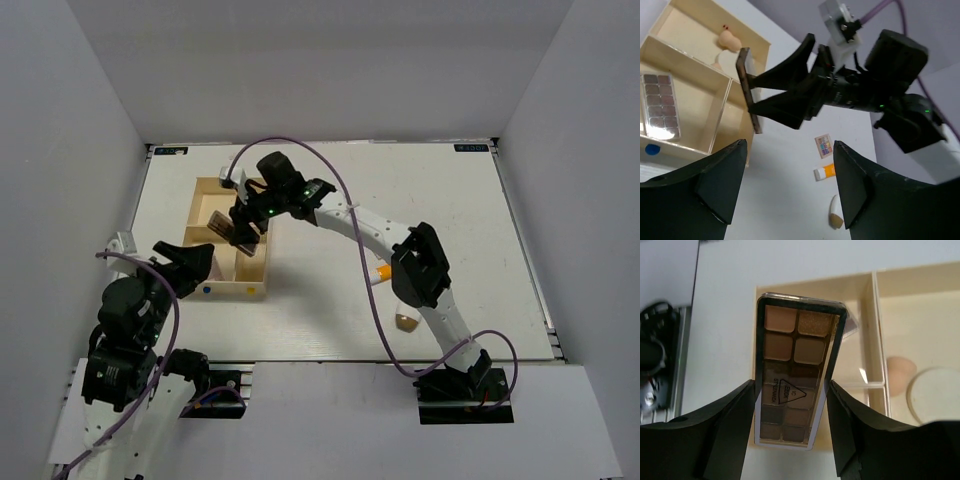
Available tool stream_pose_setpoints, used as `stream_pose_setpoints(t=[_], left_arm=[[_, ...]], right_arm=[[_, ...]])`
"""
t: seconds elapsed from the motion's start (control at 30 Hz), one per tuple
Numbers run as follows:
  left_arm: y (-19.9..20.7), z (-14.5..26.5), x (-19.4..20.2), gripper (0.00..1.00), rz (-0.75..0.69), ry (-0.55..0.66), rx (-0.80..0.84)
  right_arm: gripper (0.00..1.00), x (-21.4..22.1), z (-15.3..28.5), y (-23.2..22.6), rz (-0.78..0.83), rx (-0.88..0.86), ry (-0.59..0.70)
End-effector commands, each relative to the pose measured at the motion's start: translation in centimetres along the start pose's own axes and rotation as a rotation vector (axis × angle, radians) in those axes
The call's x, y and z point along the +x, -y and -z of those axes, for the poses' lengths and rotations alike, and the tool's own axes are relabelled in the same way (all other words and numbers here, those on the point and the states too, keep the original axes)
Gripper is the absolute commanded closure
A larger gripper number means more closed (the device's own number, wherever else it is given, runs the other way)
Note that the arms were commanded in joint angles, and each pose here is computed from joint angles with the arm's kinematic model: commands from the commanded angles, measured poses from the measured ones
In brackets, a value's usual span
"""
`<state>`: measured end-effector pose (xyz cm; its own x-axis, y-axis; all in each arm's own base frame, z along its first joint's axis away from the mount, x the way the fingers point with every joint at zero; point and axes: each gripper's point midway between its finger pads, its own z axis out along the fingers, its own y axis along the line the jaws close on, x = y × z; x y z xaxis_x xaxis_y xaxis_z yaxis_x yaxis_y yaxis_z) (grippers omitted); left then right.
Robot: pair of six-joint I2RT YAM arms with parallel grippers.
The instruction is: Organize the makeup
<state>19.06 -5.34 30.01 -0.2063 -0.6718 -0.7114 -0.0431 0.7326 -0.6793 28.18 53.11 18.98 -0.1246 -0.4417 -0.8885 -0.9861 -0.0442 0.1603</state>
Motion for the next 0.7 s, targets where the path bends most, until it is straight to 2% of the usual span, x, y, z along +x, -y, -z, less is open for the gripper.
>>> stream_pose_setpoints(t=[0.0,0.03,0.07,0.2,0.37,0.43,0.5,0.63,0.67], left_arm=[[0.6,1.6,-1.3,0.21,-0.006,0.045,0.021],[0.5,1.9,-1.4,0.21,-0.005,0.052,0.021],[0.6,2.1,-1.5,0.21,-0.005,0.054,0.023],[0.4,2.7,-1.6,0.22,0.002,0.057,0.014],[0.4,3.0,-1.5,0.22,0.011,0.049,0.015],[0.4,3.2,-1.4,0.22,0.018,0.044,0.014],[0.1,3.1,-1.0,0.22,0.024,0.032,0.005],[-0.2,2.4,-0.3,0.21,0.036,0.004,-0.011],[-0.2,2.2,-0.1,0.21,0.037,-0.007,-0.011]], right_arm=[[1.00,-6.2,-1.6,0.4,-0.093,0.054,0.240],[1.00,-7.4,-2.1,0.6,-0.162,0.054,0.307],[1.00,-6.9,-2.8,0.2,-0.215,0.046,0.298],[1.00,-8.3,-5.1,0.3,-0.247,0.078,0.406],[1.00,-5.2,-8.3,1.9,-0.264,0.155,0.402],[0.89,-4.1,-8.8,2.1,-0.261,0.176,0.382],[0.72,-3.4,-8.9,2.4,-0.240,0.184,0.366],[0.49,-2.9,-8.3,2.6,-0.209,0.187,0.340],[0.41,-2.6,-8.2,2.5,-0.205,0.185,0.332]])
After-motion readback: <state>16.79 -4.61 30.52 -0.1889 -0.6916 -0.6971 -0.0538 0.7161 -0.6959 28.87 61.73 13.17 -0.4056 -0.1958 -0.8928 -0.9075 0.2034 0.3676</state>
